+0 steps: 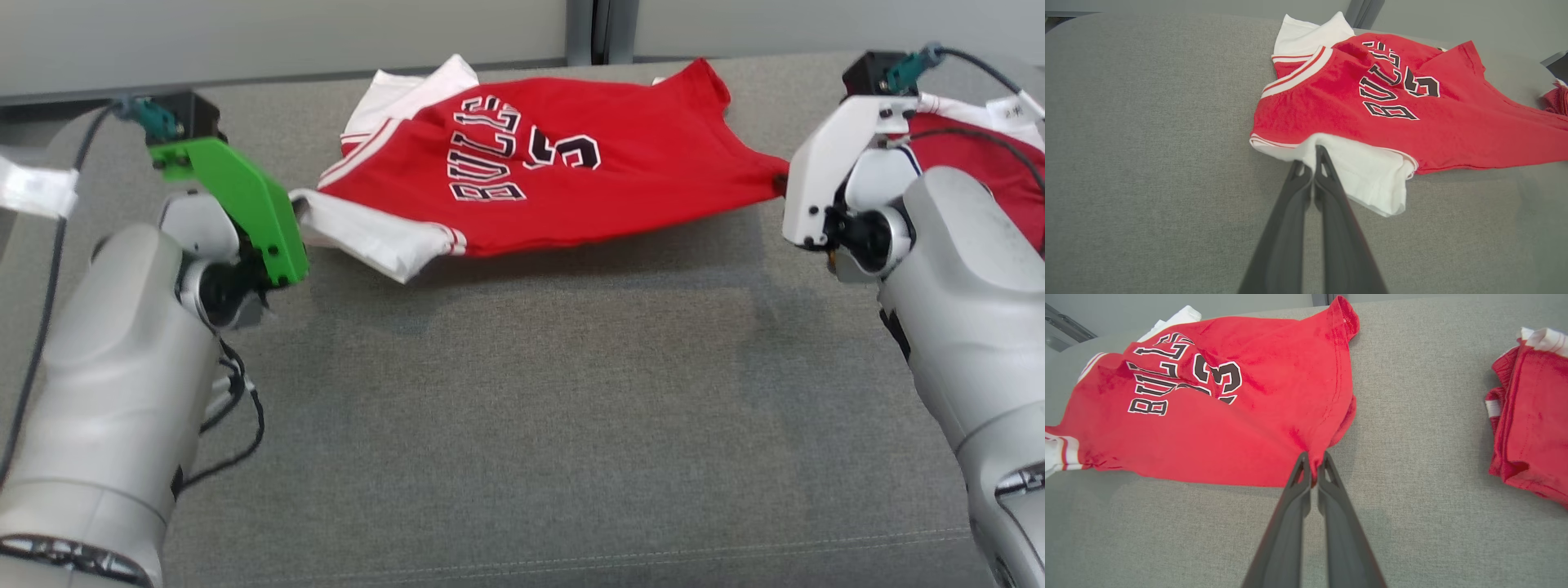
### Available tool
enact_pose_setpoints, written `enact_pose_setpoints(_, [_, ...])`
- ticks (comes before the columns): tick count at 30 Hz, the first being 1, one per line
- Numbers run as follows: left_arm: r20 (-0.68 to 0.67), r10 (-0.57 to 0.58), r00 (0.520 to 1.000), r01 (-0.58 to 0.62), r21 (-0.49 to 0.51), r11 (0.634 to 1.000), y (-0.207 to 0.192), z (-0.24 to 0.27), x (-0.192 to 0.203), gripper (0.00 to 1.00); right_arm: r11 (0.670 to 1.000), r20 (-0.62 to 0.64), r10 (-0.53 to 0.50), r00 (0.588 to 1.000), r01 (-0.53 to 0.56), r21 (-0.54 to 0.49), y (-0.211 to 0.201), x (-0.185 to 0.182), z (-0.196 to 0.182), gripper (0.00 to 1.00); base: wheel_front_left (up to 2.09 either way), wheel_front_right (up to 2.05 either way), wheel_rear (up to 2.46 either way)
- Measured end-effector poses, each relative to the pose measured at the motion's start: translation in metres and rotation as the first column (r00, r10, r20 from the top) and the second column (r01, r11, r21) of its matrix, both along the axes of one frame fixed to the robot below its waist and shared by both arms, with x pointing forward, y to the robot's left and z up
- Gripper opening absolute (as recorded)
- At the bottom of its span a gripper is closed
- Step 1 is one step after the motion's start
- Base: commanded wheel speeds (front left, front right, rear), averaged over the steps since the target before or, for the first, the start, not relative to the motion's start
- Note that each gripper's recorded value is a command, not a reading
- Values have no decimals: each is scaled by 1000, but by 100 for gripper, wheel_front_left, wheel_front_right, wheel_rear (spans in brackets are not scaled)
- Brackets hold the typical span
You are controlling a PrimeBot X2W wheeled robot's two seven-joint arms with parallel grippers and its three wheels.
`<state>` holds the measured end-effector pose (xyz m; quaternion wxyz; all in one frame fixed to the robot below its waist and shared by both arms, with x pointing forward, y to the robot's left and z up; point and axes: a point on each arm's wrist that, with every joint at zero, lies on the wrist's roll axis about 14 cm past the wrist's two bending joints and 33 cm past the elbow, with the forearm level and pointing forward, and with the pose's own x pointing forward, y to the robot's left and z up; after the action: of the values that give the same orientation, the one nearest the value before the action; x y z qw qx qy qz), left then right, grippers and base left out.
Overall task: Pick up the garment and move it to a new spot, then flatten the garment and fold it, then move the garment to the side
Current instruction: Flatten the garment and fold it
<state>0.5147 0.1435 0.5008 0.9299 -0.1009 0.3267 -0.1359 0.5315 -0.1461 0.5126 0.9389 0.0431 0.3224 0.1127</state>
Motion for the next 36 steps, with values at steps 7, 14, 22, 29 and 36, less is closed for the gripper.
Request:
enact_pose_setpoints(7, [-32, 38, 999, -41, -77, 996, 7, -33, -65, 0, 998, 3, 18, 1000, -18, 59, -10, -51, -18, 0, 0, 0, 0])
enact_pose_setpoints(14, [4, 103, 995, -102, -96, 990, 16, -49, -124, 0, 997, 20, 37, 999, -38, 72, -19, -90, -36, 0, 0, 0, 0])
enact_pose_setpoints(22, [9, 179, 984, -177, -107, 978, 16, -61, -175, 0, 996, 36, 36, 999, -39, 86, -25, -121, -57, 0, 0, 0, 0])
enact_pose_setpoints(29, [-15, 236, 972, -236, -127, 963, 14, -72, -205, 0, 994, 25, 27, 999, -29, 106, -22, -152, -76, 0, 0, 0, 0])
enact_pose_setpoints(36, [-41, 268, 963, -271, -140, 952, 9, -83, -222, 0, 990, 5, 14, 1000, -15, 138, -18, -178, -85, 0, 0, 0, 0])
